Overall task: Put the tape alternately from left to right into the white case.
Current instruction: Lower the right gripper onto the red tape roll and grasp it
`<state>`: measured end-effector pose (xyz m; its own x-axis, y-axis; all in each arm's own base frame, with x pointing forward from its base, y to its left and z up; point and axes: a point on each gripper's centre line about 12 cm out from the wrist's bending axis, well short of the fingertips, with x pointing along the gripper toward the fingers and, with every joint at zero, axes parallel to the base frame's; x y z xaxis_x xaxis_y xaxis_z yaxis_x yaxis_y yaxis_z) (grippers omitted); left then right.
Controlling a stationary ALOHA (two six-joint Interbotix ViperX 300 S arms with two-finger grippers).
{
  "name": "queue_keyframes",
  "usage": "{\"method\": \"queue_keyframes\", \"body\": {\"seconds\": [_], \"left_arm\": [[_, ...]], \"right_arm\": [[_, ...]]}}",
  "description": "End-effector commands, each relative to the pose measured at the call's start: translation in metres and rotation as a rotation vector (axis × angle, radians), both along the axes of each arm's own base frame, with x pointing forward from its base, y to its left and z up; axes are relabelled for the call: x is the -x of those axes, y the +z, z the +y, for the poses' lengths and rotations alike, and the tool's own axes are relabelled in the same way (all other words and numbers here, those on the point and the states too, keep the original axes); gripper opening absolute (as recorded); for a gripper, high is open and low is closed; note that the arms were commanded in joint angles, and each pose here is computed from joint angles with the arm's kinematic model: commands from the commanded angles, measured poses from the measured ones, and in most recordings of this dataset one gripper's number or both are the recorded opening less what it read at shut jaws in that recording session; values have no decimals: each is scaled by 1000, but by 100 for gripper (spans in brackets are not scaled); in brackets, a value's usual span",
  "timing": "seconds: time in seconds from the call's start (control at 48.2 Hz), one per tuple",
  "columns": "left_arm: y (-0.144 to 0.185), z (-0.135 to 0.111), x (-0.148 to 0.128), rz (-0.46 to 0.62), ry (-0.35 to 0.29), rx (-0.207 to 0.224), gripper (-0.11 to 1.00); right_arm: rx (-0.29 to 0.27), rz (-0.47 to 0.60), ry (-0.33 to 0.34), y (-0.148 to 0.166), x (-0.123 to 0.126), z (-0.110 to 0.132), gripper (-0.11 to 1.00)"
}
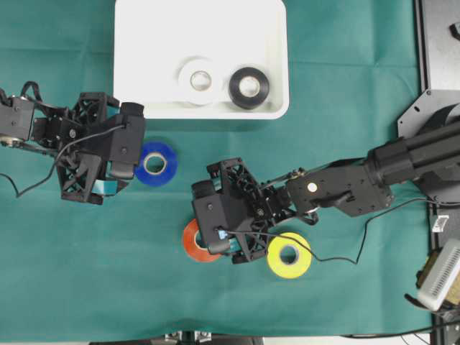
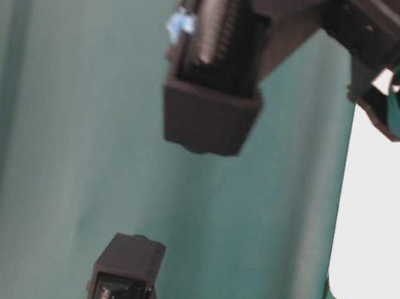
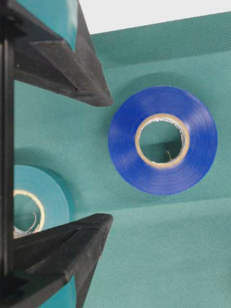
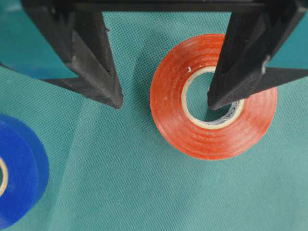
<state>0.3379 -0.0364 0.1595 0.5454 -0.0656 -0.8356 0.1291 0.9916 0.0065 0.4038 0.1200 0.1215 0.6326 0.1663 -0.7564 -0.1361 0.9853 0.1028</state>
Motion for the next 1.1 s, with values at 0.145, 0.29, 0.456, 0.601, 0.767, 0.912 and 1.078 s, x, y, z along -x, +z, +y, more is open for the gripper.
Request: {"method": "queue_keyframes", "body": {"seconds": [0.145, 0.29, 0.456, 0.601, 0.767, 0.912, 1.078], "left_arm": [[10, -1, -2, -35, -1, 6, 49], [10, -1, -2, -35, -1, 6, 49], [10, -1, -2, -35, -1, 6, 49], [10, -1, -2, -35, -1, 6, 49], [10, -1, -1, -33, -1, 6, 49], [10, -1, -1, -35, -1, 6, 49], [10, -1, -1, -33, -1, 6, 49]], "right_arm": [[-21, 24, -35, -2, -4, 3, 75], [-19, 38, -40, -7, -5, 3, 75], [-14, 47, -40, -12, -7, 3, 75], [-8, 43, -35, -12, -9, 2, 74], [3, 40, -26, -12, -9, 1, 52], [11, 34, -18, -11, -10, 1, 24], [6, 20, -20, -4, -11, 2, 24]]}}
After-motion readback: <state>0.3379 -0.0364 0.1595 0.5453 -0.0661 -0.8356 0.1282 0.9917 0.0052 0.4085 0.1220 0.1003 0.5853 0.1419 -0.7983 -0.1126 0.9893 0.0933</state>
